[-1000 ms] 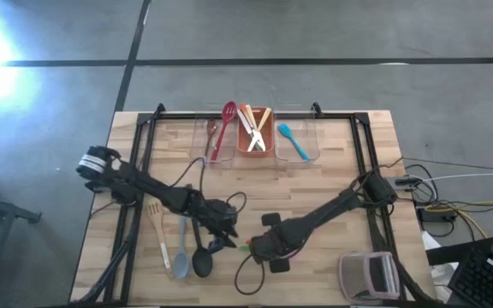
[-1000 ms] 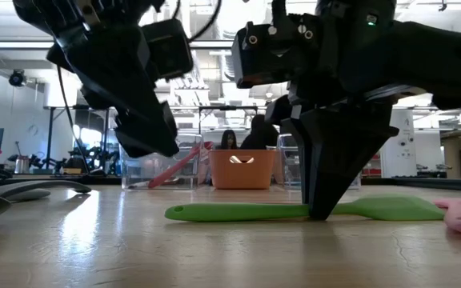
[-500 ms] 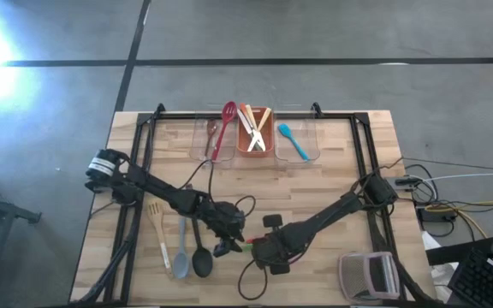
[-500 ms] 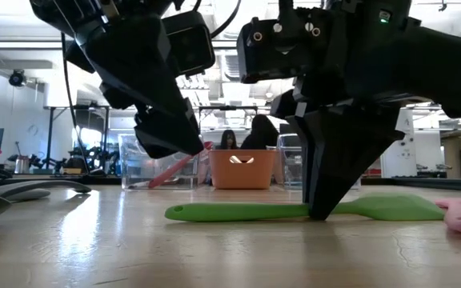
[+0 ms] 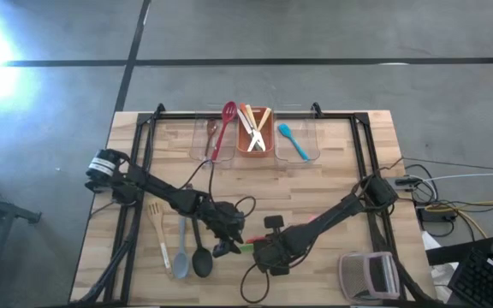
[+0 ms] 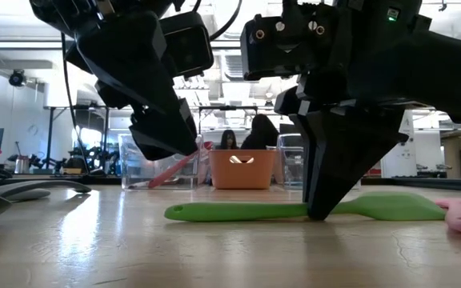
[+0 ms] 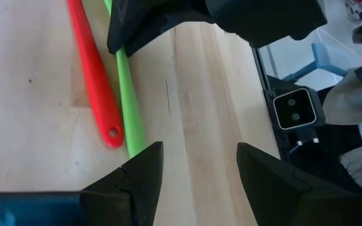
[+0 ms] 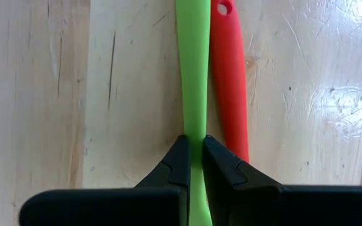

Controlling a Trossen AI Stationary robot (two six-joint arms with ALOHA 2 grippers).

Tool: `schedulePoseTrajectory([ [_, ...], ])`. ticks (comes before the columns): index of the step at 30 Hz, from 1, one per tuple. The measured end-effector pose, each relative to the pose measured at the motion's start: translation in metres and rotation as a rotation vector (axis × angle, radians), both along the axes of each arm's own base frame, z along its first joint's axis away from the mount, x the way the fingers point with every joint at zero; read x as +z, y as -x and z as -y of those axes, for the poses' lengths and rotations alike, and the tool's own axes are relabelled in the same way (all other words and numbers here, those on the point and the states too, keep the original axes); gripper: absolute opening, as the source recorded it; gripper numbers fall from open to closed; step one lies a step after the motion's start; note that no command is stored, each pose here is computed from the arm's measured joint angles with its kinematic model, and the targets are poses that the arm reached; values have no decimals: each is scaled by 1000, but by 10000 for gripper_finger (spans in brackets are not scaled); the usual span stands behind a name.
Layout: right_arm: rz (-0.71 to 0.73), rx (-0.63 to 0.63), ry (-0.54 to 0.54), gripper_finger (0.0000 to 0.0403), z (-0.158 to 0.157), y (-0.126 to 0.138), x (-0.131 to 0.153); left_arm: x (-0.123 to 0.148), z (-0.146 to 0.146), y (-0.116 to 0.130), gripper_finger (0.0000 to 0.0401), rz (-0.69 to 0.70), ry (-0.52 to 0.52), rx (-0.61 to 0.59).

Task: Pick & Place Kitchen Items
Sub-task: Put the green spatula into the right transparent bin

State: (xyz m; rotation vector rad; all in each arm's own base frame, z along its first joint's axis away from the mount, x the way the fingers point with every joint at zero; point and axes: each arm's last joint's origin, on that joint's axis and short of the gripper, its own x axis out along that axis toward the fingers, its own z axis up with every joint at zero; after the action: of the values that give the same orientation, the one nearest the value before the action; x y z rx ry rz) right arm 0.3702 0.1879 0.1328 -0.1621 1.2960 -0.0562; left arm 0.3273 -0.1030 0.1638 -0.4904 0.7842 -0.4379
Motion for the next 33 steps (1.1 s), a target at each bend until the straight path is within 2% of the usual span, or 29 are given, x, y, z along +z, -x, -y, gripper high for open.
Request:
schedulePoseTrajectory([
  [9,37,11,-19,10,-6,-5,11,0,0,0,204,-7,10,-2],
  [13,46,14,-24,8,-7,-6,13,-12,2,-3,204,-32,36,-20],
  [17,46,14,-23,8,-7,-6,13,-32,6,-10,204,-70,90,-58],
  [24,46,11,-24,9,-7,-5,13,-33,16,-35,204,-35,109,-151],
  [29,46,12,-23,10,-7,-5,13,-26,18,-46,204,-38,57,-178],
  [33,47,12,-23,10,-7,-5,13,-23,17,-49,204,-52,-35,-168],
])
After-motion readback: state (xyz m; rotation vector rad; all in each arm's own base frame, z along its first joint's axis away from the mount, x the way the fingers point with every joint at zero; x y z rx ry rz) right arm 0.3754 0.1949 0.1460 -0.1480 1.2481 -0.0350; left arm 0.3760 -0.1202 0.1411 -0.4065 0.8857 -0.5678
